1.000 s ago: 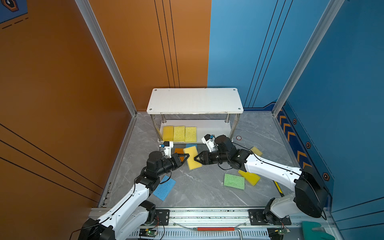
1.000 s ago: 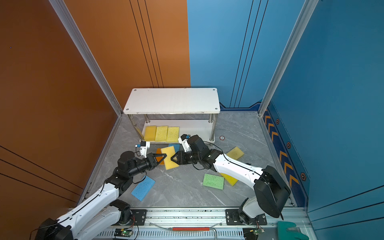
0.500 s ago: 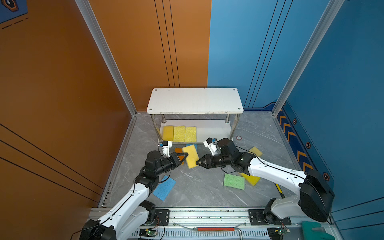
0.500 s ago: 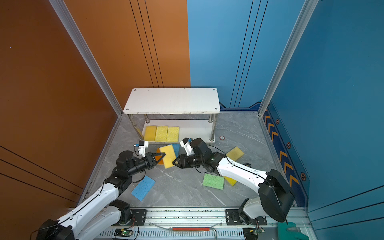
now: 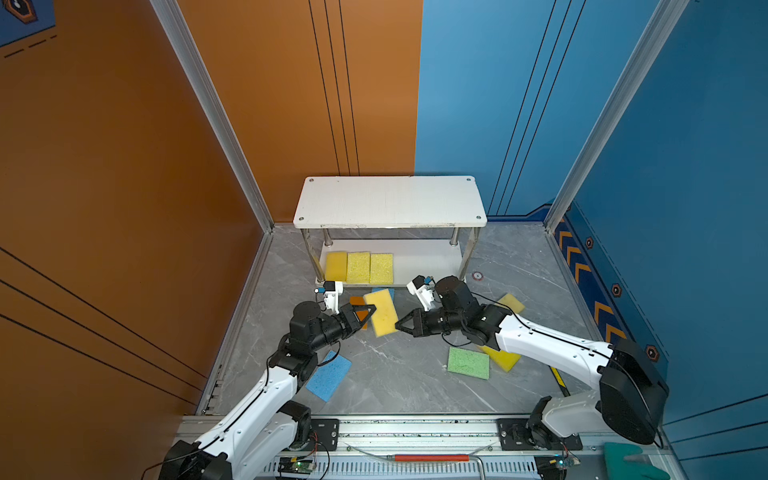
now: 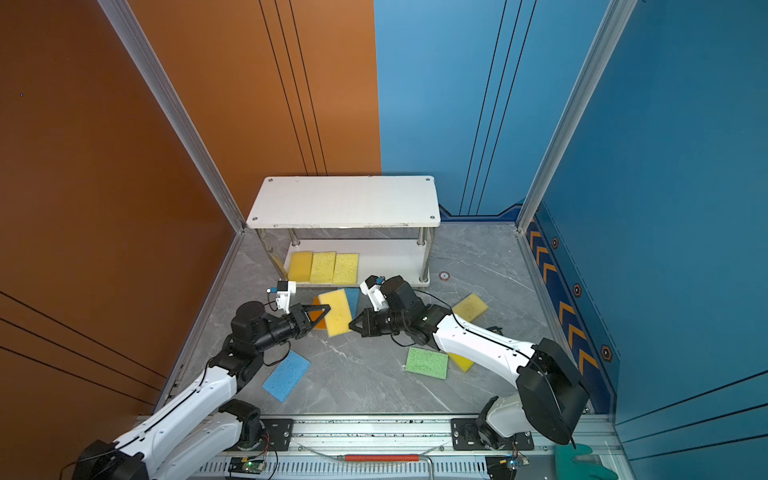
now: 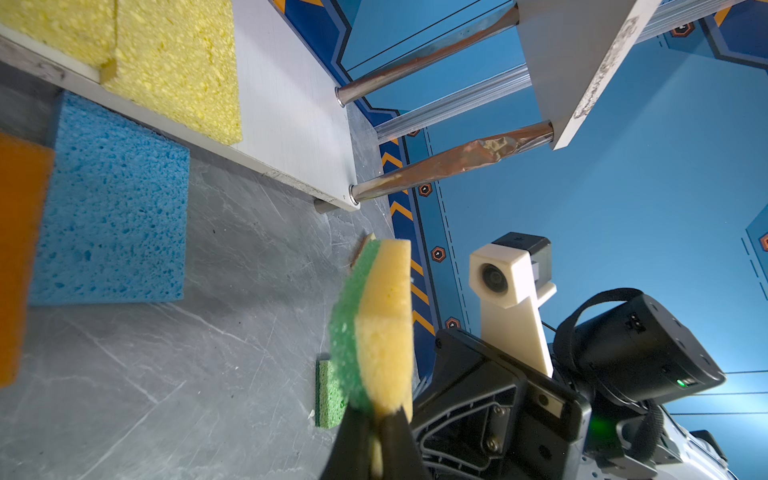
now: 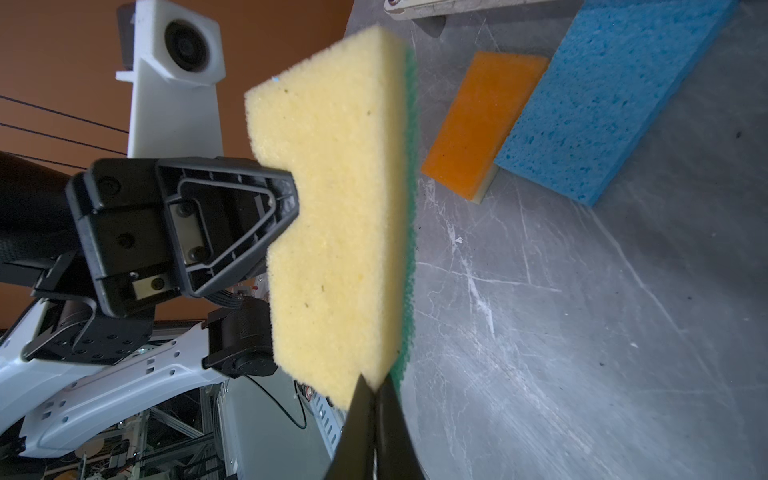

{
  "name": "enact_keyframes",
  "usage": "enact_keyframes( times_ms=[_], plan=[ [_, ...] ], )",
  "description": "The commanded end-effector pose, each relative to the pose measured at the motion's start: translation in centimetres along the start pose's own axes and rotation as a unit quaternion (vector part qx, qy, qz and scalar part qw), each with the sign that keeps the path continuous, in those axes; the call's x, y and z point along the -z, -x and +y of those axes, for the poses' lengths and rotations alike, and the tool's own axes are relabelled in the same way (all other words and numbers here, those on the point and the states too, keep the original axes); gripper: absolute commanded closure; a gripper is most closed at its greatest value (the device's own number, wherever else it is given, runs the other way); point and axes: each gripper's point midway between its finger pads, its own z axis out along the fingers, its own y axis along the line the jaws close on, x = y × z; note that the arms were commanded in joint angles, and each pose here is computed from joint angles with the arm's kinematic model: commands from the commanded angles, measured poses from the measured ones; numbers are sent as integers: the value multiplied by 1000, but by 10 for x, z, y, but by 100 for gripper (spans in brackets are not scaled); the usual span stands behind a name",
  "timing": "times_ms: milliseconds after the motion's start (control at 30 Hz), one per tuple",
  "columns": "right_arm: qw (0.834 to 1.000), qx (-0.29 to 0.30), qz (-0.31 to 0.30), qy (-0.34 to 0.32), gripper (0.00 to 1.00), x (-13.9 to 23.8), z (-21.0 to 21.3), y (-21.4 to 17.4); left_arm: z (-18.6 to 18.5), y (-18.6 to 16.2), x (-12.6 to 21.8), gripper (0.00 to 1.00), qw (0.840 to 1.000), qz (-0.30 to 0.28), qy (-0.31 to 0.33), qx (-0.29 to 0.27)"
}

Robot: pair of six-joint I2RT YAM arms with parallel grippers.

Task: Place and organize the cleaning sponges onto the shelf
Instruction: 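Lift the scrub sponge upright beside the left gripper while the left approaches, then carry the scrub sponge to the lower shelf tier while the left withdraws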

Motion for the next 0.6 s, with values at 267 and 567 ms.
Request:
enact_keyframes(
  times_ms=[267, 567],
  plan=[
    [993, -20, -105, -57, 100, 29, -20, 47, -8, 29, 29, 2, 999, -34, 4, -20],
    [968, -69, -187, -151, 100, 54, -74, 103, -4, 46, 92, 2, 973, -69, 187, -120]
  ],
)
